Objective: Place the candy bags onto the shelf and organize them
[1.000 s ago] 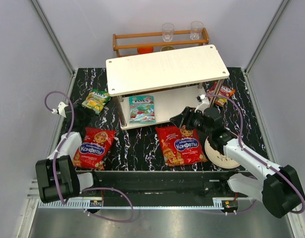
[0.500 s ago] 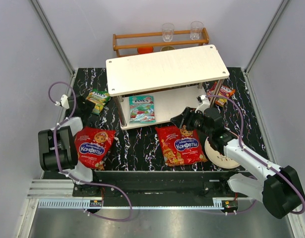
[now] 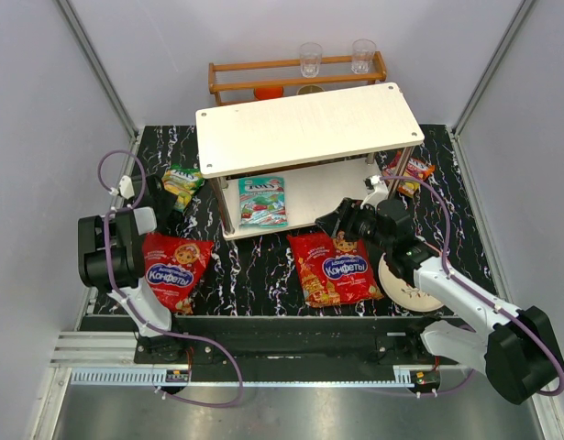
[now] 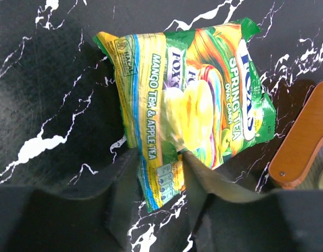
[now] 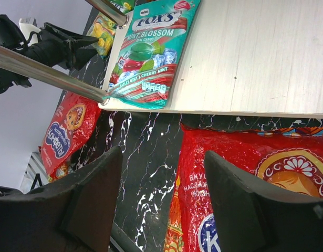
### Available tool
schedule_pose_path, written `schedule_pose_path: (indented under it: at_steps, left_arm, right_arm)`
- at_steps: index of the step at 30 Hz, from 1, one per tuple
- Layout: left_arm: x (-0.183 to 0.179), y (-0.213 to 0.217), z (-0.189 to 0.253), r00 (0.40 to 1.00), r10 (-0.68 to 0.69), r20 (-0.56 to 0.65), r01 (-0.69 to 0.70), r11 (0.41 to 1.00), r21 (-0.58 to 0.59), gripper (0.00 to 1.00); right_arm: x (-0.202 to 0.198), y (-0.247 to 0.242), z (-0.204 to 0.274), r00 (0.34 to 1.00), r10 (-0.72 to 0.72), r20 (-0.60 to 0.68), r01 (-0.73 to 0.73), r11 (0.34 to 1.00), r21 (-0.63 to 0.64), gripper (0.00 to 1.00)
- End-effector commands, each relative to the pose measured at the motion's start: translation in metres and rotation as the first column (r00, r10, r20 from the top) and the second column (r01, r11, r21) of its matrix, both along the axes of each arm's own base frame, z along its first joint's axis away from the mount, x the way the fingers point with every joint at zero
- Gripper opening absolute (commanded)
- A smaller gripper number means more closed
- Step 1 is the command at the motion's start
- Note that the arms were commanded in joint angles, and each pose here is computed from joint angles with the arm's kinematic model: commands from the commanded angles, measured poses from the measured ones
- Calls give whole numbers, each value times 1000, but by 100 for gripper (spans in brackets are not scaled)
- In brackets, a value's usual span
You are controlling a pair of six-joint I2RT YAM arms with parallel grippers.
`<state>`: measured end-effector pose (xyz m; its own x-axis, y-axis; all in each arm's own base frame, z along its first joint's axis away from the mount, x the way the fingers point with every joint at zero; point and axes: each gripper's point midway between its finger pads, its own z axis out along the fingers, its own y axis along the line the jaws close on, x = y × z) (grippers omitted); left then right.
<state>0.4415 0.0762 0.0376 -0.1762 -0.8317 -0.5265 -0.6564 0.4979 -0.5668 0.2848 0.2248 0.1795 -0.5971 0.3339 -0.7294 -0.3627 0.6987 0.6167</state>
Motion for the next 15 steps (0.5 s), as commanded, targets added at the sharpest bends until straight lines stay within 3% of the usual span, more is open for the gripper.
schedule_pose_path:
  at_steps: [1,7,11,15]
  left_arm:
    - [20,5,21,997,-7,80,6,1000,15,37]
    - [25,-2,17,995,-37,91,38,999,-4,0]
    - [23,-4,29,991,-42,125,43,999,-2,0]
    - [12,-5,69,978,-36,203,35,999,11,0]
  right_arm:
    - [7,-6,5,999,-33,35,34,999,-12,73]
    - [5,-7,7,999,-38,35,38,999,-8,72]
    - [3,-11,8,998,-48,43,49,999,-18,73]
    - [2,-13,10,997,-54,46,55,998,-15,73]
